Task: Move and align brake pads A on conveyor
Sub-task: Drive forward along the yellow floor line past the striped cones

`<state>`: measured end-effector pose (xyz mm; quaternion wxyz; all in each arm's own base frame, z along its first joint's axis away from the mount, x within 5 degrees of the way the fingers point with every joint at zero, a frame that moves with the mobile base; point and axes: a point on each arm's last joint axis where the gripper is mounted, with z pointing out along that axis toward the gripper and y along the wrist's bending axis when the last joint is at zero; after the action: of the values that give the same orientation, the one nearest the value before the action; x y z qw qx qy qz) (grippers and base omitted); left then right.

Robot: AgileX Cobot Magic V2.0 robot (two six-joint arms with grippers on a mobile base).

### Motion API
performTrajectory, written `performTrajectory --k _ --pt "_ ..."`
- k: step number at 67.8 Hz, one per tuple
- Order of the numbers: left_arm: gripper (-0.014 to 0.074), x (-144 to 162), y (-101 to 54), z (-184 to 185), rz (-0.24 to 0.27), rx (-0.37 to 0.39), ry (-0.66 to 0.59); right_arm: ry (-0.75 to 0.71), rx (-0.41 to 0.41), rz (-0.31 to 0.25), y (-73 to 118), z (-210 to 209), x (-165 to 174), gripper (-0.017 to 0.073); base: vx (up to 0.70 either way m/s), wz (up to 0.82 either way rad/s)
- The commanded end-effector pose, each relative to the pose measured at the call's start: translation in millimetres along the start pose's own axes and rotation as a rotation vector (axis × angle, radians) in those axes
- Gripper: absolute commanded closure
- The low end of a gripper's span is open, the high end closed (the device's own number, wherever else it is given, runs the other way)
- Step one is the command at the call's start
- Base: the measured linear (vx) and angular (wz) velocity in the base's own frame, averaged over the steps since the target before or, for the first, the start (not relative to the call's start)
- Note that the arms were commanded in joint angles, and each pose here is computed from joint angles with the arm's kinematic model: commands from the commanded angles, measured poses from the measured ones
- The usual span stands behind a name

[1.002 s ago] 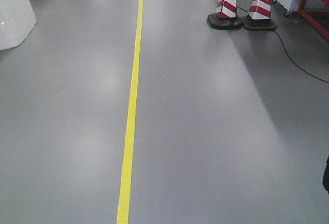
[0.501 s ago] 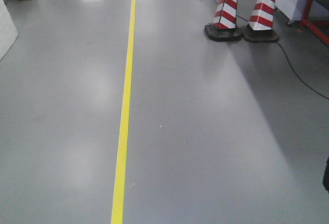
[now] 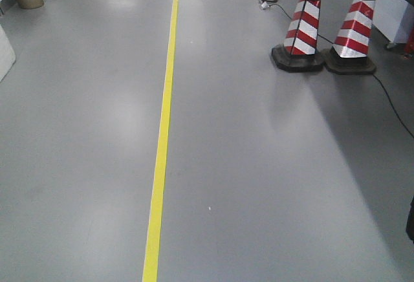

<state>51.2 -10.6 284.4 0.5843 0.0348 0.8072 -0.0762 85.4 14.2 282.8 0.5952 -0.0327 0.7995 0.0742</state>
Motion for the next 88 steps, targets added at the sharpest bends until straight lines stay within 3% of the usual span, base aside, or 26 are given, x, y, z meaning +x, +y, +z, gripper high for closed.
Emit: performTrajectory --k 1,88 --pt "0.0600 -15.6 -1.4 -2.9 -0.017 0.011 -0.107 -0.114 0.005 -0.005 0.2 -2.8 -17.1 0.0564 0.69 0.05" --pt "0.0600 -15.6 -1.4 -2.9 -0.016 0.011 -0.107 -0.113 0.005 -0.005 0.1 -2.6 -17.0 0.0564 0.69 0.00"
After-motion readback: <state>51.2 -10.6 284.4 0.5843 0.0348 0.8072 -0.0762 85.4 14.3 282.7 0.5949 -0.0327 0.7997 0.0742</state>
